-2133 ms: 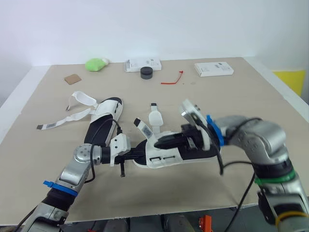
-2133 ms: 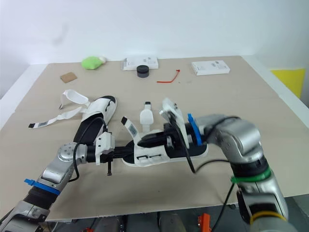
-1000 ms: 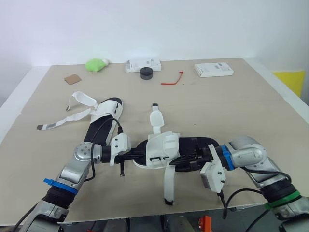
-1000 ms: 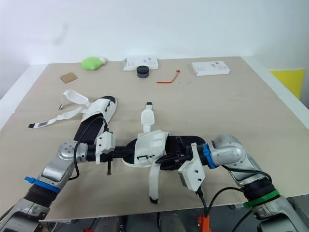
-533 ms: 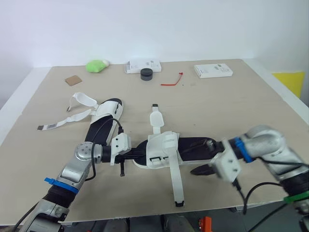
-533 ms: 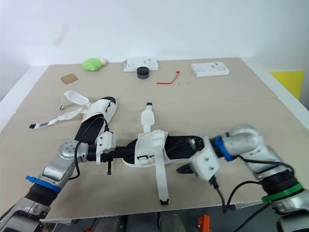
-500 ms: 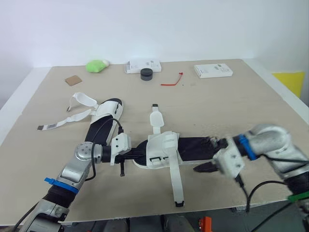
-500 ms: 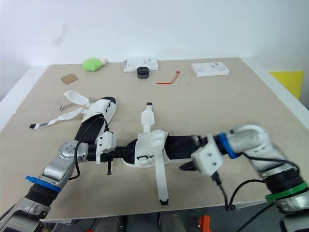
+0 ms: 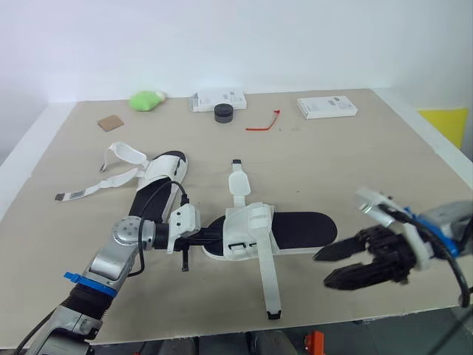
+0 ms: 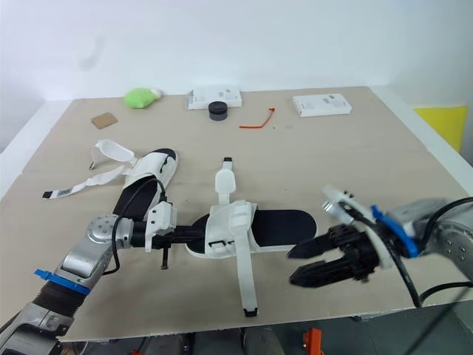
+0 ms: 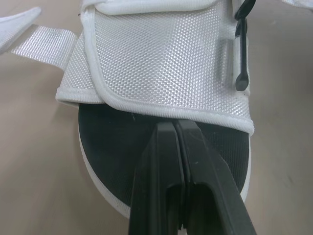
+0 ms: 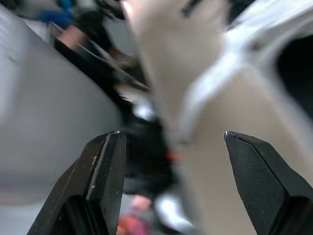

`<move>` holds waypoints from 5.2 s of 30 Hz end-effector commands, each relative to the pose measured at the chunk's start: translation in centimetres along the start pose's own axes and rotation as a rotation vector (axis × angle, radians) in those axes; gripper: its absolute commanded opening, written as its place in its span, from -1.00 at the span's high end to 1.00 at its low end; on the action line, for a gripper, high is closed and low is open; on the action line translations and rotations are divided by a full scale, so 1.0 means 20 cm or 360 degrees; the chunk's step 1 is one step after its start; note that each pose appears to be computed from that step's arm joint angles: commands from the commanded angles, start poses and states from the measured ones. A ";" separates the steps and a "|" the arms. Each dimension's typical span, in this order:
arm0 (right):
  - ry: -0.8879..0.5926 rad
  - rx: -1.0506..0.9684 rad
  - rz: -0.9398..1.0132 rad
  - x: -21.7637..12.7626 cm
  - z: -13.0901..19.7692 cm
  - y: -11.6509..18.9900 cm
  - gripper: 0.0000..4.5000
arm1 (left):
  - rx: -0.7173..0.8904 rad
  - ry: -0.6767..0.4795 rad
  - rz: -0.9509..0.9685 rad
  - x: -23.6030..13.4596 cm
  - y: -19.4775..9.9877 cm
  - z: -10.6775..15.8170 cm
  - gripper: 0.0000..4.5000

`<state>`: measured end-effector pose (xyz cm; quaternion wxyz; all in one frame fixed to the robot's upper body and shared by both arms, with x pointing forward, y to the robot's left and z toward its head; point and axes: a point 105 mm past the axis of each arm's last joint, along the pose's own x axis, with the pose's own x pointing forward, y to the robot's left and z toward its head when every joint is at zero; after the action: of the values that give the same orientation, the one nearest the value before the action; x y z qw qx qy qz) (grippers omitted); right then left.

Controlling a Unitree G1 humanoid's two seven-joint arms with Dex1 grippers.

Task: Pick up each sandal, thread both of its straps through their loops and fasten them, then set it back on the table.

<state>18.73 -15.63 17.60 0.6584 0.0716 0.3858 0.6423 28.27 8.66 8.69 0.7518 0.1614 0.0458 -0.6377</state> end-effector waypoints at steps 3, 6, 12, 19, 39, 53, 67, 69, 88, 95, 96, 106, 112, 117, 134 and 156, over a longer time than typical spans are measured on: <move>-0.0169 0.0140 -0.0068 0.11 0.02 -0.01 -0.55 | -0.0168 0.0163 -0.0094 -0.01 -0.11 -0.12 1.00; -0.0266 0.0267 -0.0128 0.18 0.02 -0.08 -0.55 | -0.0146 0.0194 -0.0108 -0.02 -0.12 -0.12 1.00; -0.0189 0.0427 -0.0125 0.29 -0.08 -0.09 -0.55 | -0.0145 0.0223 -0.0113 -0.05 -0.15 -0.11 1.00; -0.0178 0.0484 -0.0090 0.33 -0.10 -0.07 -0.55 | -0.0157 0.0235 -0.0105 -0.06 -0.16 -0.12 1.00; -0.0220 0.0318 -0.0117 0.29 -0.03 -0.06 0.96 | -0.0136 0.0222 -0.0109 -0.03 -0.12 -0.11 1.00; -0.0501 0.0268 -0.0333 0.12 0.59 -0.34 0.96 | -0.0127 0.0211 -0.0097 -0.01 -0.10 -0.11 1.00; -0.0218 0.0493 -0.0254 0.15 0.52 -0.34 0.96 | -0.0151 0.0192 -0.0036 -0.01 -0.11 -0.12 1.00; -0.0215 0.0580 -0.0270 0.15 0.53 -0.37 0.96 | -0.0157 0.0192 -0.0037 -0.01 -0.11 -0.12 1.00; -0.0138 0.0740 -0.0242 0.18 0.54 -0.39 0.96 | -0.0166 0.0187 -0.0051 0.01 -0.10 -0.13 1.00; -0.0140 0.0742 -0.0233 0.17 0.58 -0.37 0.96 | -0.0175 0.0188 -0.0045 0.01 -0.10 -0.15 1.00; -0.0137 0.0740 -0.0226 0.17 0.58 -0.37 0.96 | -0.0177 0.0186 -0.0043 0.02 -0.10 -0.15 1.00; -0.0070 0.0766 -0.0213 0.20 0.51 -0.36 0.96 | -0.0181 0.0180 -0.0040 0.02 -0.10 -0.16 1.00; -0.0073 0.0805 -0.0253 0.20 0.47 -0.39 0.96 | -0.0184 0.0183 -0.0040 0.02 -0.10 -0.17 1.00; -0.0077 0.0810 -0.0243 0.20 0.46 -0.39 0.96 | -0.0183 0.0183 -0.0035 0.01 -0.09 -0.16 1.00; -0.0111 0.0622 -0.0104 0.25 0.46 -0.30 0.96 | -0.0187 0.0186 -0.0035 0.01 -0.10 -0.16 1.00; 0.0013 0.0218 -0.0265 0.28 0.31 -0.30 0.96 | -0.0177 0.0185 -0.0039 0.01 -0.08 -0.16 1.00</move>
<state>26.30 -9.04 15.52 0.6927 0.0896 0.4547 0.5527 27.62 8.42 8.90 0.7511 0.1537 0.0499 -0.6401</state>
